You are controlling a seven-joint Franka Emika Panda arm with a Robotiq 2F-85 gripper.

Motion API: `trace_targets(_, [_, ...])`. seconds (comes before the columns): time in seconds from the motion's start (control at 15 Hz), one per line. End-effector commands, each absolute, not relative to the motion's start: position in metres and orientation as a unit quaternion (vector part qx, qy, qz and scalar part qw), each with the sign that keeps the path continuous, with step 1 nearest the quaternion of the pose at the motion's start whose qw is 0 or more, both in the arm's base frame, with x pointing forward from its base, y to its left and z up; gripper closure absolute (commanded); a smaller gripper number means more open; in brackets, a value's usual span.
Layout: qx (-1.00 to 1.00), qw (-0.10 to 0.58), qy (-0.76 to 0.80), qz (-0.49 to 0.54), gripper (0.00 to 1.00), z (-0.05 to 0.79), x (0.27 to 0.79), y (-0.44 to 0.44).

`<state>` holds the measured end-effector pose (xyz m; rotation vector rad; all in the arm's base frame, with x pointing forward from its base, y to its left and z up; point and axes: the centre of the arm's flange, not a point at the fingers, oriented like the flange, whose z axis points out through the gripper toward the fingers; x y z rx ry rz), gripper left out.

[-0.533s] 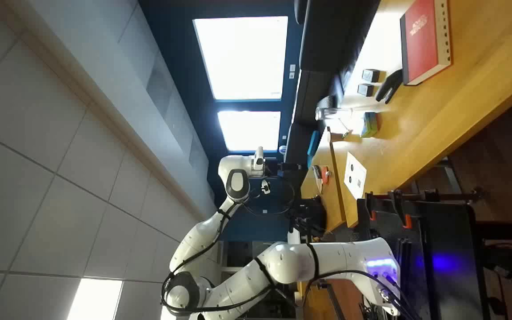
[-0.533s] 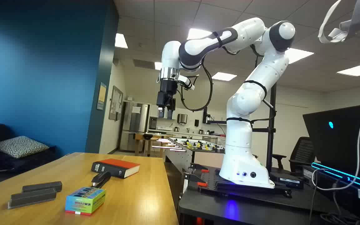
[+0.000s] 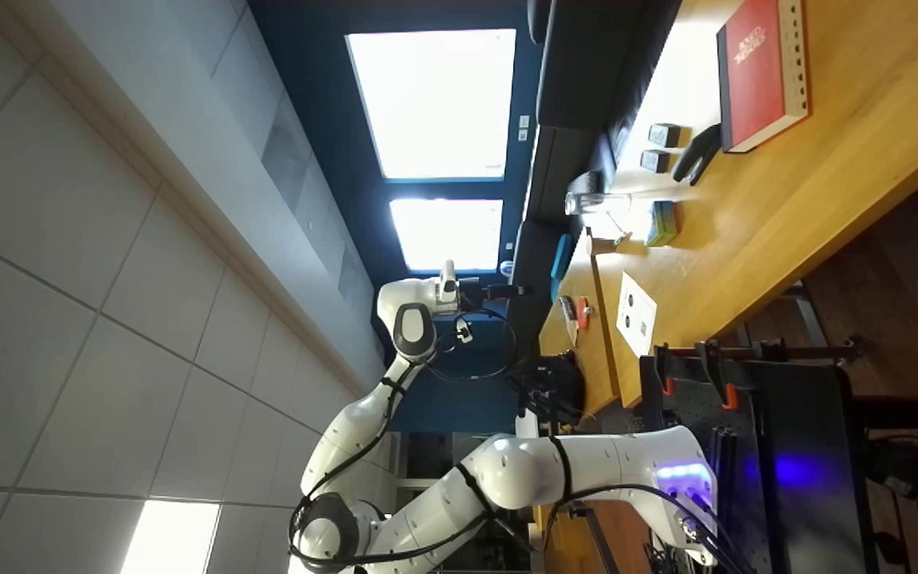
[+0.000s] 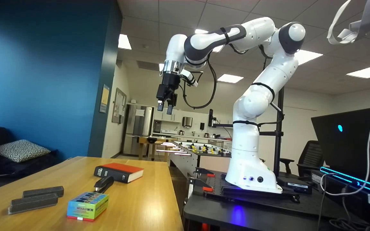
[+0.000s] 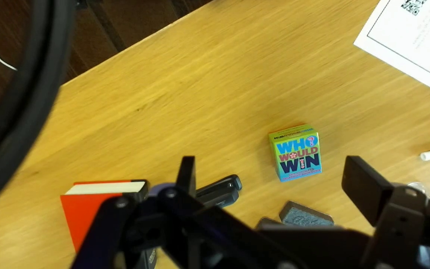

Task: Press down on the top of the stapler.

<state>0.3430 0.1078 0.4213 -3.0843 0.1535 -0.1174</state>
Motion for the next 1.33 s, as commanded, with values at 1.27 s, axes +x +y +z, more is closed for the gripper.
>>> trace_targets(1.27, [-0.999,0.002,0.034,-0.042,0.0,0.413,0.419,0.093])
